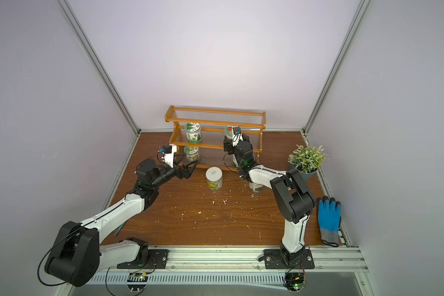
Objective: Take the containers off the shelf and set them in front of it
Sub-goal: 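Pick up a container from the shelf, then place the container at the center of the board, then pick up a container from the shelf.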
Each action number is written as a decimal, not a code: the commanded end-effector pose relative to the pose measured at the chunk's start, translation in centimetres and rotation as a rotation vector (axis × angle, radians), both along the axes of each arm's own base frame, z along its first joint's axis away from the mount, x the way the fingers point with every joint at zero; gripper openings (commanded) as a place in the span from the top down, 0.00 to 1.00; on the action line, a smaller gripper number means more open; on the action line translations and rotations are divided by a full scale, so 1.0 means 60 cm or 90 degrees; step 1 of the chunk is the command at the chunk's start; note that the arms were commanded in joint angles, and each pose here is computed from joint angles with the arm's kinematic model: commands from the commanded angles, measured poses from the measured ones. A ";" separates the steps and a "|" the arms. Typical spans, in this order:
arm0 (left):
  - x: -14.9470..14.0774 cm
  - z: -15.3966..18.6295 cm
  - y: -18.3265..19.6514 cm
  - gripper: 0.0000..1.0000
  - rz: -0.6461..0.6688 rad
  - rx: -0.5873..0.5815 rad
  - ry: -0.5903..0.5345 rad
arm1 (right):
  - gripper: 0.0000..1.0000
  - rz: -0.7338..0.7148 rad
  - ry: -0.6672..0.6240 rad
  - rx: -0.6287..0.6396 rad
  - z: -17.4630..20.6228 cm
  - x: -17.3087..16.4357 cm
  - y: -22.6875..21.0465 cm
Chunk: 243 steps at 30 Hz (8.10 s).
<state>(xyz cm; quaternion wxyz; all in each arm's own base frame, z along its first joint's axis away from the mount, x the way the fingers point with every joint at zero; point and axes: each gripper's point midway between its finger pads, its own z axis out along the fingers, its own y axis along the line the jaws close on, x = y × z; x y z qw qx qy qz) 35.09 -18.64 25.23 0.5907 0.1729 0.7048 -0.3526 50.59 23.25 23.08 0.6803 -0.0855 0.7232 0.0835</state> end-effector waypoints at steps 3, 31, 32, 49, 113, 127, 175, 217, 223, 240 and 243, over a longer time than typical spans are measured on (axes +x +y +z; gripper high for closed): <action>0.006 0.010 0.008 0.00 0.006 -0.006 -0.014 | 0.34 0.013 -0.058 0.035 0.060 0.000 0.001; 0.003 0.018 0.008 0.00 0.006 -0.015 -0.019 | 0.38 0.054 -0.068 0.066 0.104 -0.079 -0.024; 0.003 0.018 0.008 0.00 0.005 -0.015 -0.018 | 0.38 0.054 -0.068 0.068 0.104 -0.081 -0.024; 0.001 0.020 0.009 0.00 0.006 -0.010 -0.023 | 0.43 0.062 -0.068 0.082 0.098 -0.088 -0.024; -0.003 0.031 0.008 0.00 0.002 -0.020 -0.036 | 0.30 0.122 0.012 0.106 0.079 -0.370 -0.057; -0.006 0.032 0.004 0.00 -0.006 -0.019 -0.042 | 0.30 0.046 0.076 0.116 -0.079 -0.451 -0.105; -0.004 0.029 0.008 0.00 0.014 -0.007 -0.051 | 0.12 -0.176 0.133 0.086 -0.220 -0.393 -0.195; 0.090 0.010 0.063 0.00 0.180 0.070 -0.013 | 0.01 0.005 0.038 0.055 0.011 -0.401 -0.073; 0.143 -0.003 0.070 0.00 0.221 0.128 -0.041 | 0.01 0.050 0.014 0.065 0.048 -0.383 -0.021; 0.242 0.004 0.053 0.00 0.274 0.180 -0.107 | 0.01 0.048 0.003 0.079 0.050 -0.369 -0.009; 0.257 0.001 0.051 0.00 0.282 0.184 -0.108 | 0.01 0.044 0.003 0.079 0.050 -0.369 -0.011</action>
